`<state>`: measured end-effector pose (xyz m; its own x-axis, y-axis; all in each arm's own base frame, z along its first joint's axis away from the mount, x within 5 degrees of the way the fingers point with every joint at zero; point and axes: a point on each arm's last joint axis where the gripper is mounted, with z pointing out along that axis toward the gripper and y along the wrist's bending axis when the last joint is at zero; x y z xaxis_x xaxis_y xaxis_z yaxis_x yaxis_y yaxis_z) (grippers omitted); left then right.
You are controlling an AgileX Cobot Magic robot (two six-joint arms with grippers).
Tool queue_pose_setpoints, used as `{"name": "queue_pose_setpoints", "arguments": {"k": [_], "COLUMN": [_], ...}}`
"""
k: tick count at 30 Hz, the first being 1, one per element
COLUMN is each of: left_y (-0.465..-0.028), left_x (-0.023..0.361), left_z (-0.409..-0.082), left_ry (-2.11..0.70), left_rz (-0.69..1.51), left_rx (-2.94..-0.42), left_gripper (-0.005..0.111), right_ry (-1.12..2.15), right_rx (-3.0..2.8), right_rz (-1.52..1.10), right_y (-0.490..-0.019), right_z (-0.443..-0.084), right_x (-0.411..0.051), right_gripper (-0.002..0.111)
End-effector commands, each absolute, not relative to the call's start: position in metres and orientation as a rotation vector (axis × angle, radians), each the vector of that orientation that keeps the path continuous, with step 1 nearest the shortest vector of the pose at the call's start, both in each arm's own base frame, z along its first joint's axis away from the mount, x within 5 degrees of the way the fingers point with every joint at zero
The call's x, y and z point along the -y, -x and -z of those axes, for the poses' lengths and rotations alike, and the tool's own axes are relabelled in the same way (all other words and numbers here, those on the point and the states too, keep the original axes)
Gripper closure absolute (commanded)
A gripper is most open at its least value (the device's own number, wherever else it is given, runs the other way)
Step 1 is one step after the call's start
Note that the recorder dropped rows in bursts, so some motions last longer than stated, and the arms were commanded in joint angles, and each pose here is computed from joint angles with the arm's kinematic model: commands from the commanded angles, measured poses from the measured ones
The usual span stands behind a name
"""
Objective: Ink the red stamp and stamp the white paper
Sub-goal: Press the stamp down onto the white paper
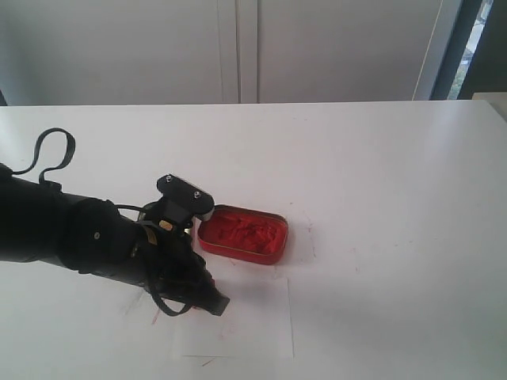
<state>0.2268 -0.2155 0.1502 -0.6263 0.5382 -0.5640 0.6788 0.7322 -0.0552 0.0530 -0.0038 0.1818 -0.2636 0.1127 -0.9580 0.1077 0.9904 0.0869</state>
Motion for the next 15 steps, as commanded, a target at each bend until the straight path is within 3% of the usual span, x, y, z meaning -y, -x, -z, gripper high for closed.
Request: {"name": "queue_pose_setpoints", "arguments": {"k": [1, 15], "left_y": [-0.2168, -0.2164], "left_x": [0.2122, 0.2115], "left_z": [-0.1363, -0.1359], "left_ry": [-0.968, -0.999], "left_rz": [0.353, 0.339], "left_rx": [-2.526, -2.522], "left_gripper": [0.107, 0.107], "right_ry": [-0.157, -0.157], "right_rx": [-1.834, -1.834], "right_rz": [-0.004, -0.004], "right_y": [-0.053, -0.053], "right_z": [-0.181, -0.181], "right_x": [0.0038, 0.0038], "right_gripper": [0.108, 0.108]}}
